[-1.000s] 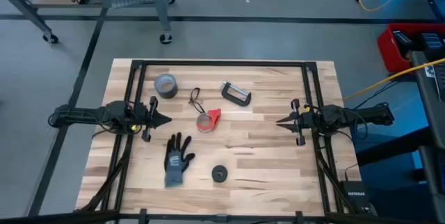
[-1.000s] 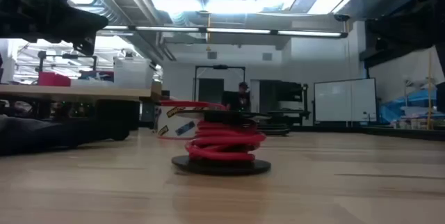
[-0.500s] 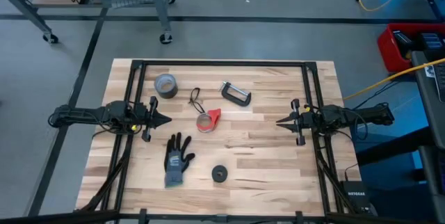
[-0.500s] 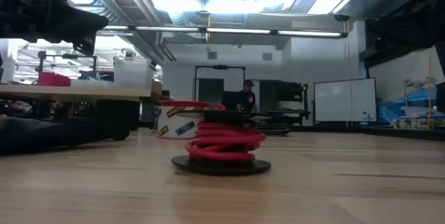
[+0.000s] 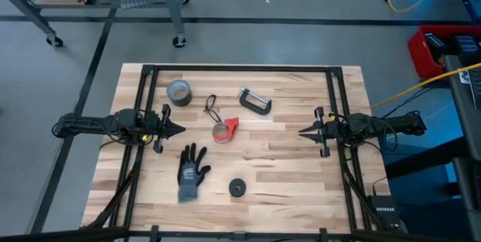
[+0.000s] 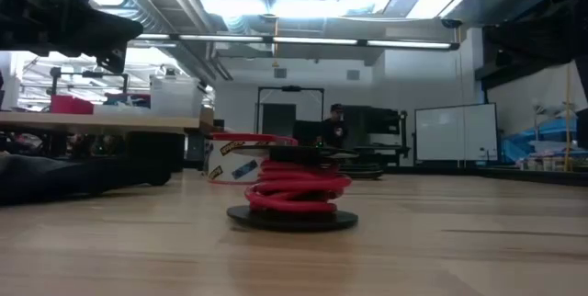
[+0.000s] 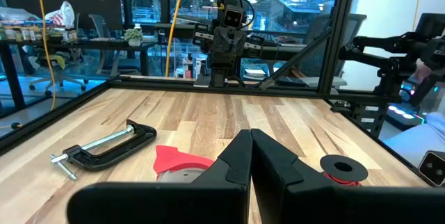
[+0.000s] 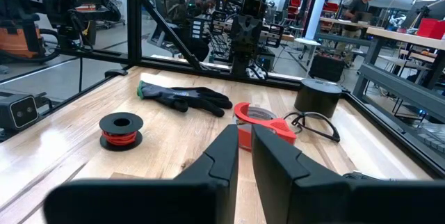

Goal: Coil cords

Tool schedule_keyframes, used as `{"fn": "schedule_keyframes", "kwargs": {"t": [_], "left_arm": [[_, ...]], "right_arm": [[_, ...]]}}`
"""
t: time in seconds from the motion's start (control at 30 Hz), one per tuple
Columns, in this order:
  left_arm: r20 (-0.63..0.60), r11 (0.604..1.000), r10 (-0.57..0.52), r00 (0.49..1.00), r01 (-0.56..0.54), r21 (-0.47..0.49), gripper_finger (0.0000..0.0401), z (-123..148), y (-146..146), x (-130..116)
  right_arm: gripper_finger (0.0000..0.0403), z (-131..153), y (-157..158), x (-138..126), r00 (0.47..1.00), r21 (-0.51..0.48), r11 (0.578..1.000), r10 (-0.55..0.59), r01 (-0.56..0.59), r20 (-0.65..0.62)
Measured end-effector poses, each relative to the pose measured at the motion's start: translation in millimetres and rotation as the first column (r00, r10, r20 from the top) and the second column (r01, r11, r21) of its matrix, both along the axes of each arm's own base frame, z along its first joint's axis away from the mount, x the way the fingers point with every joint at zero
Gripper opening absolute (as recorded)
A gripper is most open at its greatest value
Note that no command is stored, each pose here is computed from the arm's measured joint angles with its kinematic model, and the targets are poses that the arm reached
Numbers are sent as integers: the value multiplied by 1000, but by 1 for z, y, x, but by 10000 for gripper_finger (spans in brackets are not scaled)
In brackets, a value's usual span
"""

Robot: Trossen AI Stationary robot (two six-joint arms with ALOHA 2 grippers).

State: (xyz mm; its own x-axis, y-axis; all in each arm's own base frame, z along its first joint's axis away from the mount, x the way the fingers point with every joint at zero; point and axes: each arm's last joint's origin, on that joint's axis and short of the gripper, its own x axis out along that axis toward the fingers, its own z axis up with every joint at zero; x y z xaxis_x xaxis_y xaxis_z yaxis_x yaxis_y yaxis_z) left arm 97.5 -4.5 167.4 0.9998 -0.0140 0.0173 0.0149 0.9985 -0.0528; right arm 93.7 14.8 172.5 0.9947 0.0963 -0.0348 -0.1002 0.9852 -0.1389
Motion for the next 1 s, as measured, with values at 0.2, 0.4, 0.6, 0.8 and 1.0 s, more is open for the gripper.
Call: {"fn": "schedule_keyframes", "kwargs": {"t": [0.2,0.4,0.6,0.8,1.0], "left_arm": [[1,1000,0,1000,0,0,0,0,0,0],[0,1000,0,1000,0,0,0,0,0,0],[0,1000,0,1000,0,0,0,0,0,0],[0,1000,0,1000,0,0,0,0,0,0],[5,999,25,1000,-25,24,0,0,1,0]], "right_arm": [[47,0,0,0,1000,0,1000,0,0,0],[47,1,0,0,1000,1,1000,-18,18,10],[46,0,0,0,1000,1,1000,-18,18,10],[46,1,0,0,1000,3,1000,-18,18,18],[46,26,-1,-3,964,95,996,-27,2,264]]}}
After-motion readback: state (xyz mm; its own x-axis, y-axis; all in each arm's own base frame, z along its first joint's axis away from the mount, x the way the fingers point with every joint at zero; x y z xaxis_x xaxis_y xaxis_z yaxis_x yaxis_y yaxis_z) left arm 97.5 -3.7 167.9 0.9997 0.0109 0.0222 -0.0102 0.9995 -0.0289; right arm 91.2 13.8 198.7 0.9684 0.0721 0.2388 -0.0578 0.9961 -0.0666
